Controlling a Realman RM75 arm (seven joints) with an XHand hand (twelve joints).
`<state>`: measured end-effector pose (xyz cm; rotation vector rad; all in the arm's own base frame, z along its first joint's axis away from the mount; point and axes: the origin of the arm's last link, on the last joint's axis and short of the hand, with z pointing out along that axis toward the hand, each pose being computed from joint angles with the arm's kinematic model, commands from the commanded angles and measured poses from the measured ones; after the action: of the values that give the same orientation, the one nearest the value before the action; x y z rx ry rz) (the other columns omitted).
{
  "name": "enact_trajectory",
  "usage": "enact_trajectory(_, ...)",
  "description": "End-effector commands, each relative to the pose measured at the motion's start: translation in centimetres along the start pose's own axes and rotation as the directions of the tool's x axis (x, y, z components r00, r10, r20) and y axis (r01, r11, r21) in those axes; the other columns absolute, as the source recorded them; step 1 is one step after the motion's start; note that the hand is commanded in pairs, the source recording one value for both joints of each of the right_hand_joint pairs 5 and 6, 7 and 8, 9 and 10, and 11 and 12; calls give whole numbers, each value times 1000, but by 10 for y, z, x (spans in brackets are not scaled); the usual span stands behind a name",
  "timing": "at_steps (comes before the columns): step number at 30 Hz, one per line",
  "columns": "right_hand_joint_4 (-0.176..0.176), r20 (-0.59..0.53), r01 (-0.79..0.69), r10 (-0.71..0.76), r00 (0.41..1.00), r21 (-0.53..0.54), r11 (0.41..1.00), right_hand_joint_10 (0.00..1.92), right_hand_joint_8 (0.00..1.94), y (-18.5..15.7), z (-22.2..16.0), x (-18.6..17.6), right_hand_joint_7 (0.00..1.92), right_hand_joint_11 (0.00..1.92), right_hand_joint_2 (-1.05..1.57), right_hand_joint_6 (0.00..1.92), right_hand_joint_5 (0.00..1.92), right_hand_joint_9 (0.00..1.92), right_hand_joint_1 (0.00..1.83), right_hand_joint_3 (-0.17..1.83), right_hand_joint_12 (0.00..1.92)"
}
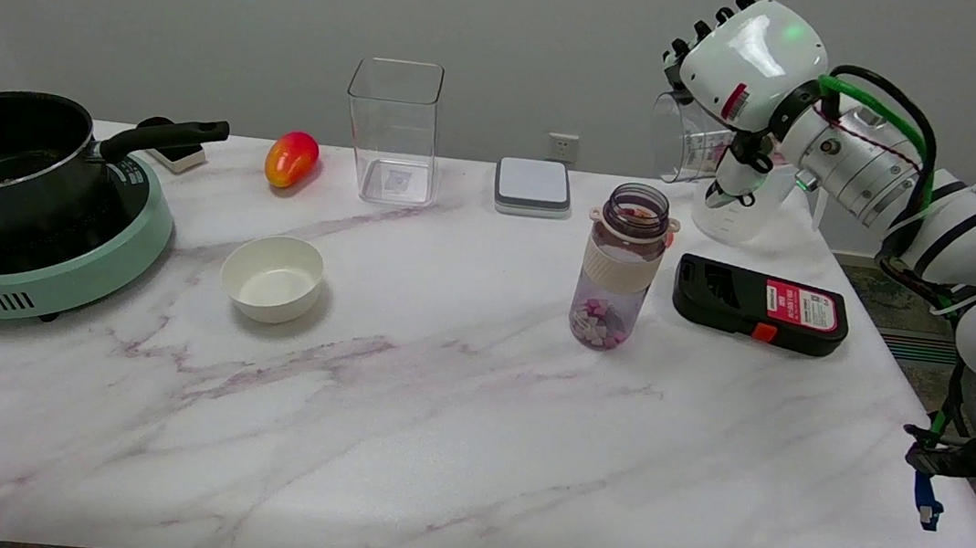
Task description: Pour the contents of the measuring cup into the bottle.
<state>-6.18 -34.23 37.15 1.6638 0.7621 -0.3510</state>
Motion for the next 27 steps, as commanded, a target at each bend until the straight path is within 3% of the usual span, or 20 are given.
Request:
enact_trajectory(1, 0, -1, 52, -52, 999, 2, 999, 1568, 1812, -7, -5, -5, 1812, 1334, 1204, 1910, 1910, 1568, 1455, 352, 1334)
enact_trajectory(27, 0, -21, 107, -106, 994, 4, 994, 1574, 1820, -13, -6, -5, 1820, 1339, 1226, 1920, 1920, 1574, 1440, 351, 1339)
